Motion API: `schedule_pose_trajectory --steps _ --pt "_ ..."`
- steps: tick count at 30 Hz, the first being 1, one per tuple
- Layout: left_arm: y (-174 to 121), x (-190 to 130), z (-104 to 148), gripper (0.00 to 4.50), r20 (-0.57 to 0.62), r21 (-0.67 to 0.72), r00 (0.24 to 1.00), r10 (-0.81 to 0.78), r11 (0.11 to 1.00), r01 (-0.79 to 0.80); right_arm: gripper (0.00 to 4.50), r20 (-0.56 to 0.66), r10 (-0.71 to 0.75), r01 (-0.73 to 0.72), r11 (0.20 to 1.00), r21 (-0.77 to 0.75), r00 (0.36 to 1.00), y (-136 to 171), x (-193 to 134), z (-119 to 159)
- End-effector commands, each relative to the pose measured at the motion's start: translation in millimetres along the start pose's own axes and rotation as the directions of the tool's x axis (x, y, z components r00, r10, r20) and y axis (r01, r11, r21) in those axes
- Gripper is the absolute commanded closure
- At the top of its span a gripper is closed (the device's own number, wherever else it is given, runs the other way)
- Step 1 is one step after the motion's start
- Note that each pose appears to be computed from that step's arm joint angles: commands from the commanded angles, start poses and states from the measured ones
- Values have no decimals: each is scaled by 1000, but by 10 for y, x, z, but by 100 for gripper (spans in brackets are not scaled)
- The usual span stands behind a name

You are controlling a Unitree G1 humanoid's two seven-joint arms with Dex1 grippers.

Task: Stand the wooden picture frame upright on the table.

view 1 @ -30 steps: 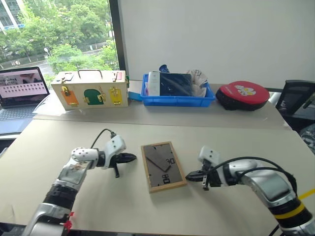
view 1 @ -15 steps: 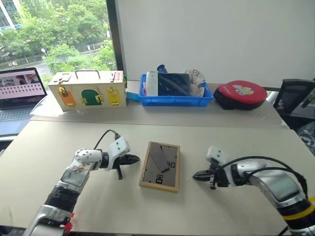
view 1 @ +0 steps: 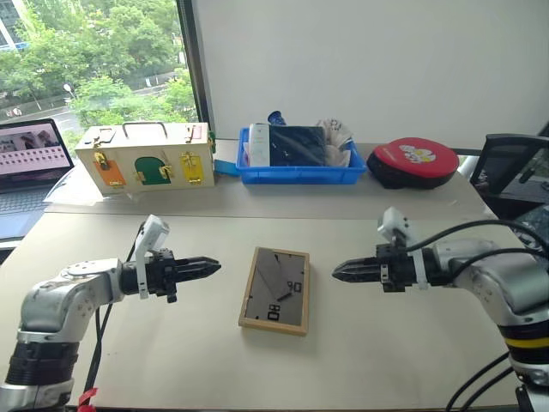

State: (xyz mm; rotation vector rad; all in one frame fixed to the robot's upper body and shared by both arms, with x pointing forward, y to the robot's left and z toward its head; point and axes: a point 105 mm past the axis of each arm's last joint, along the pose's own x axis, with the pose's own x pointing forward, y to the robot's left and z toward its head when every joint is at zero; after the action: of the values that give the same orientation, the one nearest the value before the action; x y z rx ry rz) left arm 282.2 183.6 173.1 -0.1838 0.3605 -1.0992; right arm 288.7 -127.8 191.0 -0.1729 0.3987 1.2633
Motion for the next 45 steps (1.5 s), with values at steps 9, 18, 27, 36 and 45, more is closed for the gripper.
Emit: schedule_pose_trajectory --steps 9,18,27,36,45 --pt "-289 -220 -11 0 -177 2 984 -37 999 38 3 2 66 -66 997 26 998 -170 597 106" --pt "-222 -326 -96 0 -202 35 978 51 998 -45 3 -48 144 -140 987 77 988 -163 833 -21" --pt "-183 -261 -203 0 -209 24 975 70 998 -66 3 -65 187 -181 980 88 980 -135 997 -66" --pt "-190 -243 -190 0 -197 58 979 51 997 -41 3 -73 131 -129 991 31 989 -225 955 -48" --pt "-190 -202 -69 0 -123 112 992 -14 993 27 3 -85 -39 36 999 -38 996 -457 235 105"
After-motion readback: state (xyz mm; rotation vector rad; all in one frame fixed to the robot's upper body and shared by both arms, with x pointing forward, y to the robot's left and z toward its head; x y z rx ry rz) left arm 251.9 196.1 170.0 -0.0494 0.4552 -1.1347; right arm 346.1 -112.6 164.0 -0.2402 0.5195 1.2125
